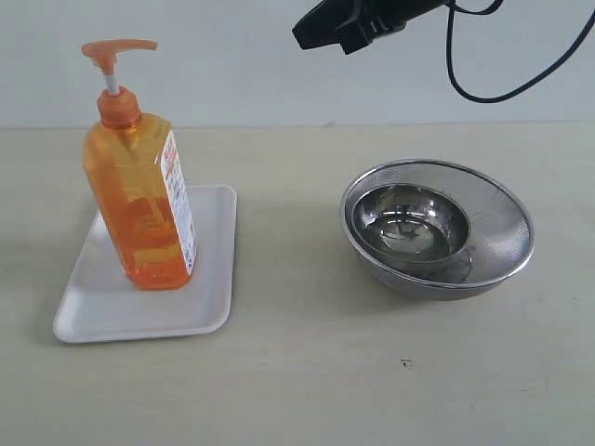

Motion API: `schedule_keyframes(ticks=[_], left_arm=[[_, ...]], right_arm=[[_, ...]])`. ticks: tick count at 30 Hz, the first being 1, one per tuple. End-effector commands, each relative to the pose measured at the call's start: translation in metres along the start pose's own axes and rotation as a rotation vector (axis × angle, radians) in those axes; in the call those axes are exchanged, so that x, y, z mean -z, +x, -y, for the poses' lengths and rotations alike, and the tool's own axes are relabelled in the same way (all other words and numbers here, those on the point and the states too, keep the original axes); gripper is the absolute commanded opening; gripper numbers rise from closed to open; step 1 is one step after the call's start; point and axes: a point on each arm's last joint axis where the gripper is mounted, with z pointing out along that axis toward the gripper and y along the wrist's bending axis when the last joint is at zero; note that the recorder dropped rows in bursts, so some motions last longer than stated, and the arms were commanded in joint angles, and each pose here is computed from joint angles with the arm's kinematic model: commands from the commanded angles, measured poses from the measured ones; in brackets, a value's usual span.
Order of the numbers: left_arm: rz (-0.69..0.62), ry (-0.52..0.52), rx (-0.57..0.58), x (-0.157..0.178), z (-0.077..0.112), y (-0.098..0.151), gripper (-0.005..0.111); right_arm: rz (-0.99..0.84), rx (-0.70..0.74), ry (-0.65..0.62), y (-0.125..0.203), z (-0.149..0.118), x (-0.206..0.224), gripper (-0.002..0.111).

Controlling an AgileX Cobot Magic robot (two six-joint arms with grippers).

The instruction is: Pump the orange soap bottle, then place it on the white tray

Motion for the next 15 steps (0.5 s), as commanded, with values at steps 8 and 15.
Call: schedule_keyframes(ticks=[8,15], left_arm=[[0.027,0.004,0.053,0.010,0.003,0.012,0.005],[0.057,0.003,0.062,0.017,0.004,0.018,0.005]], right_arm=[[0.010,0.010,0.017,-0.004,0.001,0.006,0.000],[0.010,0.010,0.017,-0.004,0.001,0.006,0.000]])
